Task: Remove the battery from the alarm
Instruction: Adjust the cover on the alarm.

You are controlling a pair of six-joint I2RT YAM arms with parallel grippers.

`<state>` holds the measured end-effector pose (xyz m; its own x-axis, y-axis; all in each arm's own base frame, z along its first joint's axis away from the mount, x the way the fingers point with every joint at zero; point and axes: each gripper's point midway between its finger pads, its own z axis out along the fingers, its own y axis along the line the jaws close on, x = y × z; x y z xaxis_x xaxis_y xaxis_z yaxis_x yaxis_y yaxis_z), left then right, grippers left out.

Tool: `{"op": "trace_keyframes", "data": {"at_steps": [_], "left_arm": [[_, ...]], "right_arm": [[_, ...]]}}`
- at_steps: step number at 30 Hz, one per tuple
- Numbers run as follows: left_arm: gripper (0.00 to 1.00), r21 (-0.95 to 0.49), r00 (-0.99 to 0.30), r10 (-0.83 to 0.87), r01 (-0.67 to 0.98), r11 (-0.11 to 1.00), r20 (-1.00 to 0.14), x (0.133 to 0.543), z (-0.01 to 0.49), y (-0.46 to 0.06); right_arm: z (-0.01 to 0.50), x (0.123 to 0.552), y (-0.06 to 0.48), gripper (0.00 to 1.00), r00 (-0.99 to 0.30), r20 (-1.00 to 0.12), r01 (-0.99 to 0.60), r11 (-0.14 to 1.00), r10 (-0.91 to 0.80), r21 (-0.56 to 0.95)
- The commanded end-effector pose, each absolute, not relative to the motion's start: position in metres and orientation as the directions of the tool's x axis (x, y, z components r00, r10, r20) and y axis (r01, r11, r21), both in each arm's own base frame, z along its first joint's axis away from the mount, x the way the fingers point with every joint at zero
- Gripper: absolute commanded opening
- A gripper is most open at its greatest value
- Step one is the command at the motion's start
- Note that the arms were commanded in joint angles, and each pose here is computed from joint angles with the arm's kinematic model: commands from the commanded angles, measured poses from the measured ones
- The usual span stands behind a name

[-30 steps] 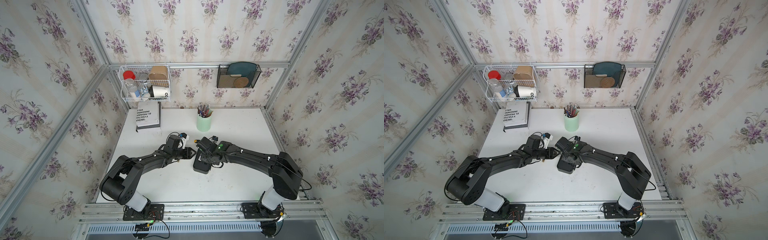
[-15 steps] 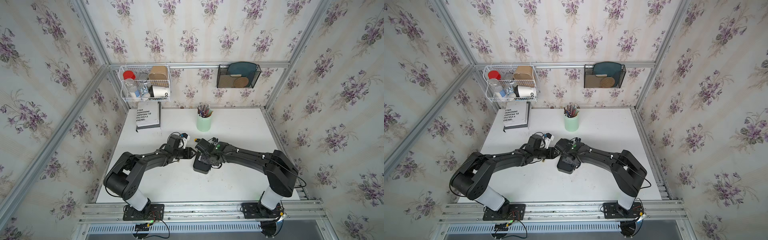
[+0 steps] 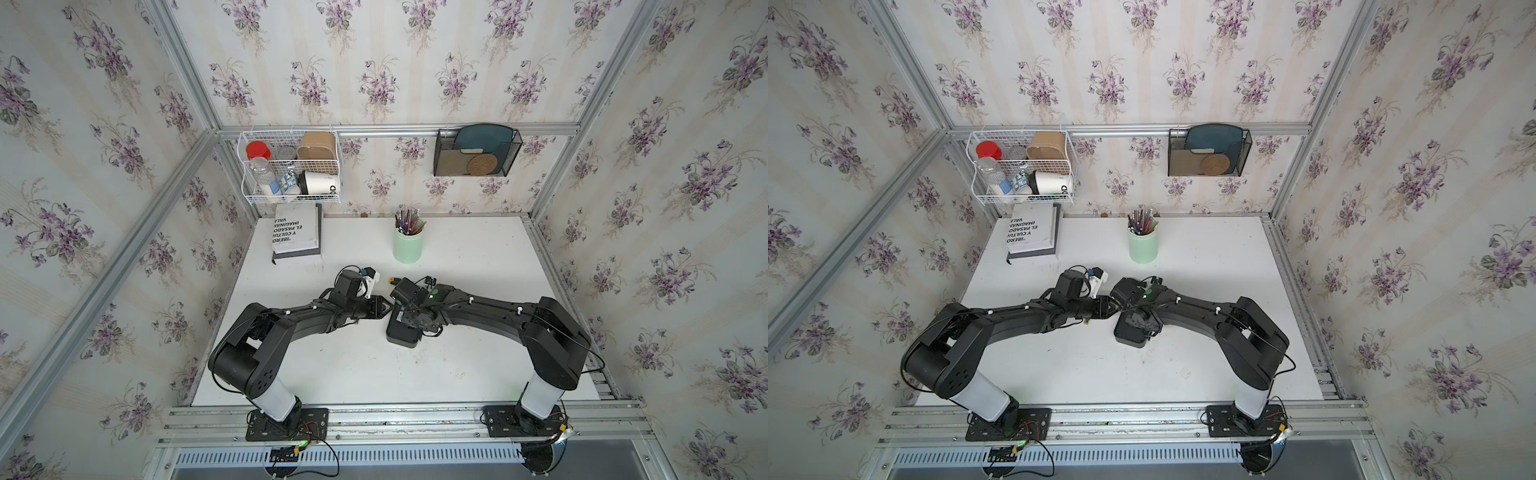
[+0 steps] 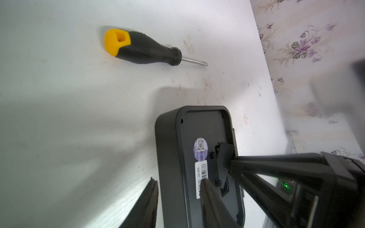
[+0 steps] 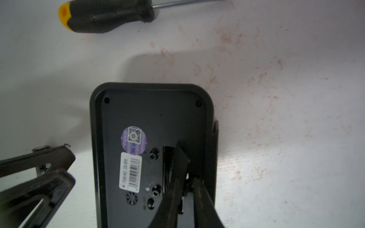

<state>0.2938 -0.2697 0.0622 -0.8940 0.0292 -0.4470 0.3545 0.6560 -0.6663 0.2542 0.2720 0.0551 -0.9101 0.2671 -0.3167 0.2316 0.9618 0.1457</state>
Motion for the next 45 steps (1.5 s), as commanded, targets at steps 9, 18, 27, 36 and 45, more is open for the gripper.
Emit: {"op": "trace_keyframes", "data": {"at_steps": [9,18,27,36,45], "left_arm": [[0.40,-0.662,-0.886,0.037,0.373,0.650,-0.462,0.297,0.063,-0.271],[0.39,-0.664,-0.888,0.037,0.369,0.650,-0.458,0.297,0.062,-0.271],[0.39,-0.663,-0.885,0.031,0.371,0.651,-0.465,0.298,0.064,-0.270],[0.39,-0.674,-0.885,0.047,0.386,0.630,-0.463,0.293,0.062,-0.272],[0.38,-0.687,-0.897,0.068,0.382,0.618,-0.437,0.290,0.056,-0.277]], "right_arm": [[0.051,0.257,0.267,0.13,-0.913,-0.328,0.217,0.970,0.242,0.112],[0.058,0.258,0.264,0.04,-0.909,-0.338,0.219,0.969,0.245,0.114],[0.077,0.265,0.262,0.00,-0.899,-0.343,0.225,0.959,0.272,0.173],[0.088,0.259,0.264,0.00,-0.930,-0.219,0.191,0.896,0.296,0.401],[0.081,0.260,0.274,0.00,-0.959,-0.218,0.078,0.903,0.184,0.422]]}}
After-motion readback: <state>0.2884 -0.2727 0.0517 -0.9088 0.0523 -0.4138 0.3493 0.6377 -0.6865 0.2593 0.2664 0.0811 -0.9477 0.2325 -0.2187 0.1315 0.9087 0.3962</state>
